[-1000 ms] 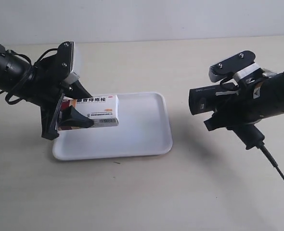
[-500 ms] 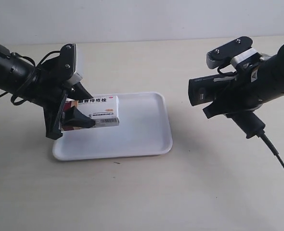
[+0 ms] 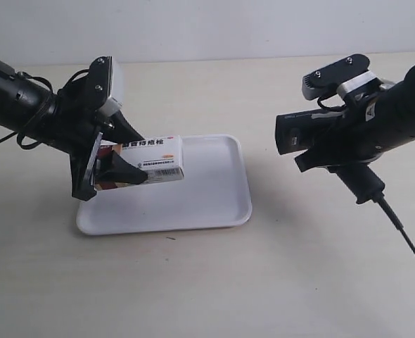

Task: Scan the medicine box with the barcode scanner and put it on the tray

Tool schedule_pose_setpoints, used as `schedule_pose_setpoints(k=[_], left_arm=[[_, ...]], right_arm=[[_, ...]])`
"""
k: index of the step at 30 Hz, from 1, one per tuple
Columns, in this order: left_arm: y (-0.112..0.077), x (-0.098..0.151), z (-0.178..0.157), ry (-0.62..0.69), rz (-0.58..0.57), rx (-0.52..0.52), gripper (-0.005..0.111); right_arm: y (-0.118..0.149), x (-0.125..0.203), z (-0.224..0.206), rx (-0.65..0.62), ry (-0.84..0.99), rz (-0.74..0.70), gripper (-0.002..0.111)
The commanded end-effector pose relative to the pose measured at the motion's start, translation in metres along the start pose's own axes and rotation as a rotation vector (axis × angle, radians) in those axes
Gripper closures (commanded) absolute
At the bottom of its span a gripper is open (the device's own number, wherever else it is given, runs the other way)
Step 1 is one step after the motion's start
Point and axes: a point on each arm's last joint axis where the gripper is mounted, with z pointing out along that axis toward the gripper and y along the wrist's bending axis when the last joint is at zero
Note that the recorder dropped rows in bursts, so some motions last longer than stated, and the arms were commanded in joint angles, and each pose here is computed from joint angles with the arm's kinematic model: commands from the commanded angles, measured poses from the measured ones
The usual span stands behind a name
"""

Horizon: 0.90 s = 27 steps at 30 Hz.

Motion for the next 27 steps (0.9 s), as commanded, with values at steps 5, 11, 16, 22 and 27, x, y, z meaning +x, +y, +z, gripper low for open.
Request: schedule_pose_setpoints(k=[5,11,16,22,27], left_arm=[[0.010,0.016,0.021,0.022,-0.079,-0.020,0.107],[0.017,0.028,0.040,-0.010,-0.221,-0.051,0.107],[0.018,0.044,0.054,0.024,-0.281,-0.058,0.107],[0.017,0.046,0.057,0.026,-0.283,-0.044,0.106],[0.017,0.045,0.057,0.022,-0.285,-0.041,0.074]], right_arm=[[0.002,0.004,0.035,-0.012,-0.007,0.146,0.108],[0.003,0.011,0.055,-0.015,0.025,0.163,0.108],[0.003,0.014,0.060,-0.016,0.042,0.187,0.108],[0.003,0.015,0.060,-0.015,0.047,0.232,0.099],[0.003,0.015,0.060,-0.015,0.047,0.234,0.065]])
